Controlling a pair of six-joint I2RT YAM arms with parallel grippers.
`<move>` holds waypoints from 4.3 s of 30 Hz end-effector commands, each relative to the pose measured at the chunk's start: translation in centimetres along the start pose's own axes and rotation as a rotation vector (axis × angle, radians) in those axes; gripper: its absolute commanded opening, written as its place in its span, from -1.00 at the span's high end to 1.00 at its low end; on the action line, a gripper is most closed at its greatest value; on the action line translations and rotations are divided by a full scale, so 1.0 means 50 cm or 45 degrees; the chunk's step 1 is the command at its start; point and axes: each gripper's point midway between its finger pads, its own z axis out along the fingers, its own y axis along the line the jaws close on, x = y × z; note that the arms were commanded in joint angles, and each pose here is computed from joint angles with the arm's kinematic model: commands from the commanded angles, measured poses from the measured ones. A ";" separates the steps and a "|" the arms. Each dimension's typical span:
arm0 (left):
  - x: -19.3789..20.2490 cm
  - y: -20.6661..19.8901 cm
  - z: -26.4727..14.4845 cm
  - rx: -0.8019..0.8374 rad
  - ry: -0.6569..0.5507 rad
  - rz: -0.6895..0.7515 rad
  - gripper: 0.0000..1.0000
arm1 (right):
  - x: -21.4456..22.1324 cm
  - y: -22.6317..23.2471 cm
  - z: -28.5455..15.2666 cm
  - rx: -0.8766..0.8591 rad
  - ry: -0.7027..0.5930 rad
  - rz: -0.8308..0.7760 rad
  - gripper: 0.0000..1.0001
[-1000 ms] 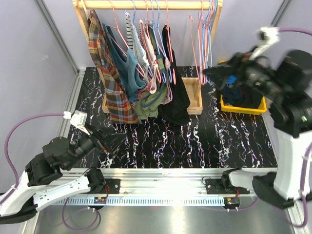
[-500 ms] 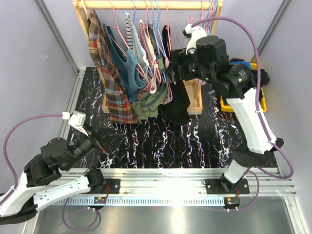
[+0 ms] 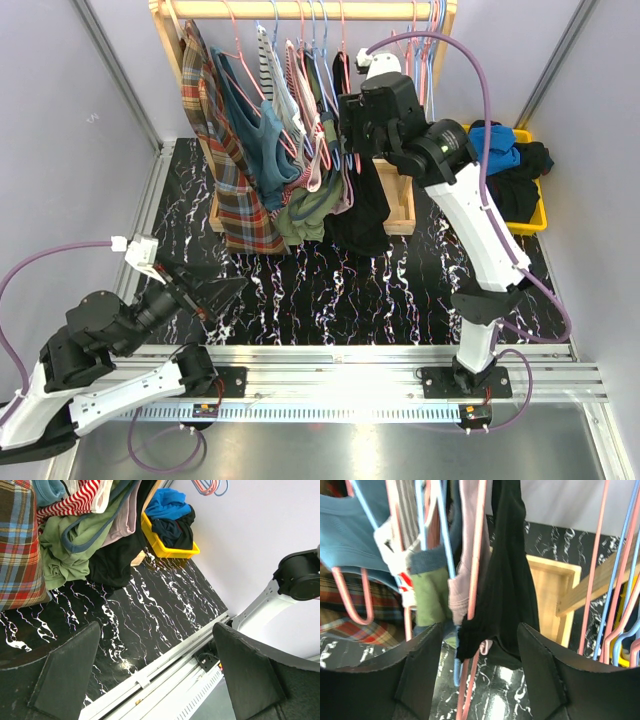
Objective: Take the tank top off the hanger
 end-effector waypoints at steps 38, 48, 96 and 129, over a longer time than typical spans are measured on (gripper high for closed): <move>-0.007 0.012 -0.022 0.010 -0.066 -0.061 -0.98 | 0.022 -0.043 0.024 -0.101 0.096 0.020 -0.27; -0.010 0.016 -0.027 0.007 -0.079 -0.065 -0.98 | 0.025 -0.053 0.022 -0.085 0.113 -0.055 0.18; -0.084 -0.203 0.177 0.238 0.077 0.243 -0.98 | 0.338 -0.176 -0.606 -0.491 0.211 0.197 1.00; -0.012 -0.340 0.460 0.170 -0.096 0.785 0.67 | 0.444 -0.149 -0.728 -0.718 0.358 0.333 1.00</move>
